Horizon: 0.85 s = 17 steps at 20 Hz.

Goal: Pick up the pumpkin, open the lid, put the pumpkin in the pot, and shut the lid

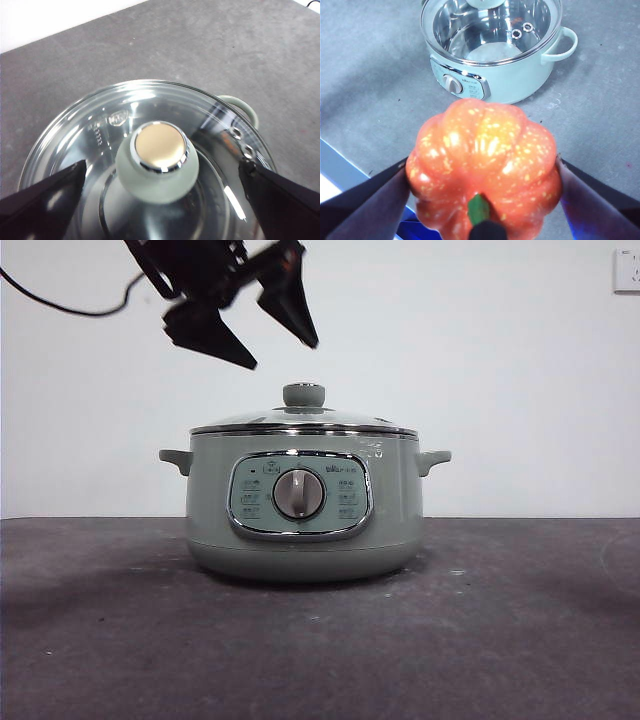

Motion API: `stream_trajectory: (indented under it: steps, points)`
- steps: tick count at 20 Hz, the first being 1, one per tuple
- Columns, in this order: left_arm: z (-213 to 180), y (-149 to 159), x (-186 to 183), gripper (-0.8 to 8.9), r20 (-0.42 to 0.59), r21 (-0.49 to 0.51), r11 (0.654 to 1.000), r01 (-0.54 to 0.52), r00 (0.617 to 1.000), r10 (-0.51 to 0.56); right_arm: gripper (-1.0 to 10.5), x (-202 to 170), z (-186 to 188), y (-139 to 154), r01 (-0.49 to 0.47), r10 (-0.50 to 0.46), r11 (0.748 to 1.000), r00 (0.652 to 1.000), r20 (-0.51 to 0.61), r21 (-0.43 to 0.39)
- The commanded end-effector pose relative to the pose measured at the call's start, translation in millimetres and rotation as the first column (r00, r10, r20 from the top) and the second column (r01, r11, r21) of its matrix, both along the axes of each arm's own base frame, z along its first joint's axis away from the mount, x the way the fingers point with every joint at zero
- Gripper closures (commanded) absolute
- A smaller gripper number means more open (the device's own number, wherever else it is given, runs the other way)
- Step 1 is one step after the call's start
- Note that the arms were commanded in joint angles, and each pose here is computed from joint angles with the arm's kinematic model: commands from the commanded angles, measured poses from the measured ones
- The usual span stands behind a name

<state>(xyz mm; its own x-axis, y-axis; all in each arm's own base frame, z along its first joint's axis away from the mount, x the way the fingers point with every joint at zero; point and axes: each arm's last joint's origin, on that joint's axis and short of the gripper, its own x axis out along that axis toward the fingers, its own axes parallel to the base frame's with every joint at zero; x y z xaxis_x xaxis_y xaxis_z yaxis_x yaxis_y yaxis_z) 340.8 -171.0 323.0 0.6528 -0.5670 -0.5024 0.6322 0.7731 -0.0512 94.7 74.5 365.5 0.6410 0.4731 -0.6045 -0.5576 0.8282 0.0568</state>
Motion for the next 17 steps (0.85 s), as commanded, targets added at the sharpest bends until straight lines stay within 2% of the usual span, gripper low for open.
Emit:
stream_trajectory:
  steps: [1,6,11,17]
  points:
    - [-9.6,-6.8,9.9,-0.08,0.027,0.001,1.000,0.009,1.000,-0.009,9.6,0.1,-0.2,-0.1,0.021,-0.021,1.000,1.000,-0.011,0.020]
    - [-28.9,-15.5,21.2,-0.08,0.014,0.013,1.000,0.016,1.000,-0.016,9.6,0.2,-0.1,0.0,0.027,-0.026,0.999,1.000,-0.014,0.027]
    - [-27.6,-18.4,23.9,0.01,0.061,0.009,1.000,0.011,0.998,-0.012,9.6,0.2,0.1,0.0,0.027,-0.026,0.999,1.000,-0.013,0.028]
    - [-32.4,-21.6,23.8,0.07,0.044,0.019,1.000,0.020,0.999,-0.020,9.6,0.5,0.6,0.3,0.026,-0.026,0.999,1.000,-0.008,0.032]
